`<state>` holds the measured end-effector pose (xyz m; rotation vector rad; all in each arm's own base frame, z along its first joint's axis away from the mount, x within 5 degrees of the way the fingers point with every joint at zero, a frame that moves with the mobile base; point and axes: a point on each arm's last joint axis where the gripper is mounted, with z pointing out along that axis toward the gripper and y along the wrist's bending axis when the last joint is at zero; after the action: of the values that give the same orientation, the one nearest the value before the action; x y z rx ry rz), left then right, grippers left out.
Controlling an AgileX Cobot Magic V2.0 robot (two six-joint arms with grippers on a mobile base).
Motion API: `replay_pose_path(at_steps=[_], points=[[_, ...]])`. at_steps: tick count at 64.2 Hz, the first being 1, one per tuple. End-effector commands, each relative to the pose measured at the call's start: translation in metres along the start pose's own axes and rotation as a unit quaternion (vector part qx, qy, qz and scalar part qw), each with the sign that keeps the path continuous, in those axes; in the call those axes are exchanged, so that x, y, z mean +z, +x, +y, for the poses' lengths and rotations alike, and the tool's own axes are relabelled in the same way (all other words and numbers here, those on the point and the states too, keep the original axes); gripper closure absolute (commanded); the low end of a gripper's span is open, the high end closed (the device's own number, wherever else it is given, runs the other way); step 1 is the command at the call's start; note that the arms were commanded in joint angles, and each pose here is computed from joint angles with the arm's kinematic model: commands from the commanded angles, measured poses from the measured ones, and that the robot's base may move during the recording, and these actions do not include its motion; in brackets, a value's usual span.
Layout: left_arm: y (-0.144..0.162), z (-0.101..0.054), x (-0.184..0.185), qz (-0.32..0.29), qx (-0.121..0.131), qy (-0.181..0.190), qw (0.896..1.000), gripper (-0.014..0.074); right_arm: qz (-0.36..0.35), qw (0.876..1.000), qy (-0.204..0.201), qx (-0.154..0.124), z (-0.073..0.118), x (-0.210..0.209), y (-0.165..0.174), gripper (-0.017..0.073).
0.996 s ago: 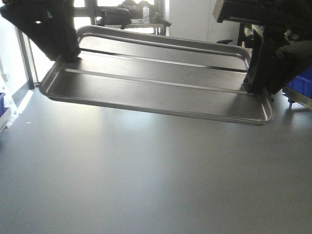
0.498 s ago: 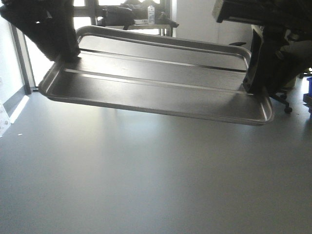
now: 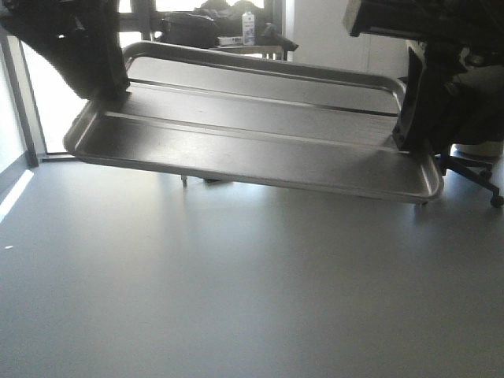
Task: Grab silver tray and stack on right shelf
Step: 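Hold the tray level in both grippers while the base drives to another shelf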
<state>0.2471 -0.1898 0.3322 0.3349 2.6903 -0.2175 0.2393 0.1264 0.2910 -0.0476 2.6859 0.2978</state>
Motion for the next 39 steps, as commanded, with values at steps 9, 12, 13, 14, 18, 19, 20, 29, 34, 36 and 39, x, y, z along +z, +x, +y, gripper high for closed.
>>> replay_pose_path(at_steps=[9, 12, 13, 14, 18, 19, 20, 29, 34, 36, 39], points=[[-0.0061, -0.0019, -0.0247, -0.051, 0.005, 0.02, 0.998, 0.0688, -0.048, 0.999, -0.015, -0.018, 0.0027, -0.0169, -0.0084, 0.0503], [-0.0061, -0.0019, -0.0247, -0.051, 0.005, 0.02, 0.998, 0.0688, -0.048, 0.999, -0.015, -0.018, 0.0027, -0.0169, -0.0084, 0.0503], [-0.0061, -0.0019, -0.0247, -0.051, 0.005, 0.02, 0.998, 0.0688, -0.048, 0.999, -0.015, -0.018, 0.0027, -0.0169, -0.0084, 0.0503], [-0.0061, -0.0019, -0.0247, -0.051, 0.005, 0.02, 0.998, 0.0688, -0.048, 0.999, -0.015, -0.018, 0.0027, -0.0169, -0.0084, 0.0503], [-0.0061, -0.0019, -0.0247, -0.051, 0.005, 0.02, 0.998, 0.0688, -0.048, 0.999, -0.015, -0.018, 0.0027, -0.0169, -0.0084, 0.0503], [-0.0061, -0.0019, -0.0247, -0.051, 0.005, 0.02, 0.998, 0.0688, -0.048, 0.999, -0.015, -0.018, 0.0027, -0.0169, -0.0084, 0.0503], [-0.0061, -0.0019, -0.0247, -0.051, 0.005, 0.02, 0.998, 0.0688, -0.048, 0.999, -0.015, -0.018, 0.0027, -0.0169, -0.0084, 0.0503], [-0.0061, -0.0019, -0.0247, -0.051, 0.005, 0.02, 0.998, 0.0688, -0.048, 0.999, -0.015, -0.018, 0.0027, -0.0169, -0.0084, 0.0503], [-0.0061, -0.0019, -0.0247, -0.051, 0.005, 0.02, 0.998, 0.0688, -0.048, 0.999, -0.015, -0.018, 0.0027, -0.0169, -0.0084, 0.0503], [-0.0061, -0.0019, -0.0247, -0.051, 0.005, 0.02, 0.998, 0.0688, -0.048, 0.999, -0.015, -0.018, 0.0027, -0.0169, -0.0084, 0.0503], [-0.0061, -0.0019, -0.0247, -0.051, 0.005, 0.02, 0.998, 0.0688, -0.048, 0.999, -0.015, -0.018, 0.0027, -0.0169, -0.0084, 0.0503]])
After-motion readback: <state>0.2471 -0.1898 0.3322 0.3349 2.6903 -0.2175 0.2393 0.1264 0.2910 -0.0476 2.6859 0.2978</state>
